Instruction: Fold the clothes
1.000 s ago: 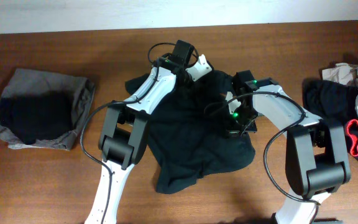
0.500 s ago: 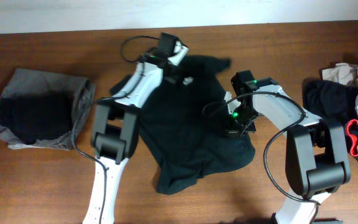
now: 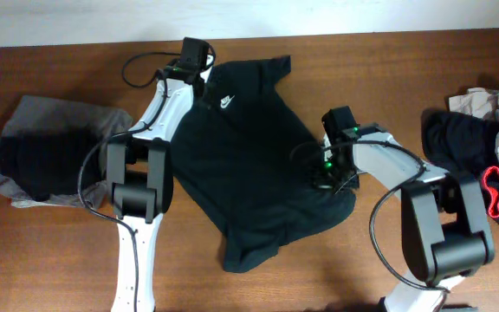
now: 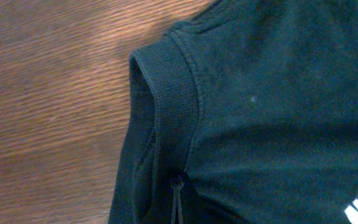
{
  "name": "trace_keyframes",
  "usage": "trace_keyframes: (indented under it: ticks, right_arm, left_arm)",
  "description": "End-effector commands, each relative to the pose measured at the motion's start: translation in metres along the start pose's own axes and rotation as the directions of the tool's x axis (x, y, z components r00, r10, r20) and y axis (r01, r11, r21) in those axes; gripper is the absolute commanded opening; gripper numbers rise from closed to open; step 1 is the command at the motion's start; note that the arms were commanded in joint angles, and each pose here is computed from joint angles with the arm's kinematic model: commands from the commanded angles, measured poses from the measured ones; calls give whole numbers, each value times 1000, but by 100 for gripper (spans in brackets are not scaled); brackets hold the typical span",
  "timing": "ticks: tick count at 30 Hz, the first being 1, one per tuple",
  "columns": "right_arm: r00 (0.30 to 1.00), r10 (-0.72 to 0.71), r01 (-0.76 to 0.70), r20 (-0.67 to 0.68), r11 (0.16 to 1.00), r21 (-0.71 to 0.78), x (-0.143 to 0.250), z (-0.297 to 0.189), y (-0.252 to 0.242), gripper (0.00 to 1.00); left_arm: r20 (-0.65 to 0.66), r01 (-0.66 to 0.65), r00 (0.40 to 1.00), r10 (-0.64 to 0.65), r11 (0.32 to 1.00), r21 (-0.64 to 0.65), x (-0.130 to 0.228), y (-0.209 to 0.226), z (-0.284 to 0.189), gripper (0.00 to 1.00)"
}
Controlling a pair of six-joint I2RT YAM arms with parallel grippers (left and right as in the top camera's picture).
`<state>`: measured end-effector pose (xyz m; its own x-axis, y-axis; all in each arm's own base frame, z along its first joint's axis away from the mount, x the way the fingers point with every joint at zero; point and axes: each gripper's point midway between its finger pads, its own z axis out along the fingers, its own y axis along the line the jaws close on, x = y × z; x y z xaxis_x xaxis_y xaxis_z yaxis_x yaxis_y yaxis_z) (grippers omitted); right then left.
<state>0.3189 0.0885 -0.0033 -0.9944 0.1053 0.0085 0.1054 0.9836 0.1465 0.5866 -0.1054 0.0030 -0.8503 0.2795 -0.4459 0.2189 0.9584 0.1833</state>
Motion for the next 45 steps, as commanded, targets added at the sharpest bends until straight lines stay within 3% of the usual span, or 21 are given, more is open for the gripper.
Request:
trace_keyframes:
  ticks: [1,8,12,16,19,23,27,32,38,45]
  right_arm:
    - [989,131,-143,62,952,271,-3,11,-72,4]
    - [957,216,-263,193,928,263,-44,-10,-121,5]
    - [956,68,-123,284,976,181,-87,-25,-115,7]
    - [936,-50,-23,348,979,204,-115,-46,-110,11]
    - [937,-60,-10,345,980,198,-122,-71,-104,13]
    - [939,-50,30,339,997,65,-124,-108,-74,17]
    - [958,38,-18,284,997,-73,-107,-133,-51,17]
    - [996,40,-24,80,981,-193,-57,-125,-21,13]
    - [988,-146,134,-58,977,-166,-9,-98,23,13]
    - [926,-336,322,-172,941,-107,50,-47,60,14]
  left_arm:
    - [-186,28,982,-42,996,-80,65,25,41,0]
    - [-209,25,977,-42,996,-81,70,26,40,0]
    - [-221,23,975,-32,999,-41,73,16,39,0]
    - [-229,13,973,-20,999,-31,74,10,37,2]
    - [-219,16,976,-23,999,-32,64,13,24,7]
    - [-159,29,987,-35,999,-38,30,24,-13,16]
    - [-94,41,995,-44,998,-43,-3,34,-61,33]
    - [-86,42,995,-46,998,-43,-14,43,-110,44]
    - [-141,32,989,-37,999,-39,-1,47,-146,44]
    - [-312,20,950,-6,999,42,43,33,-161,44]
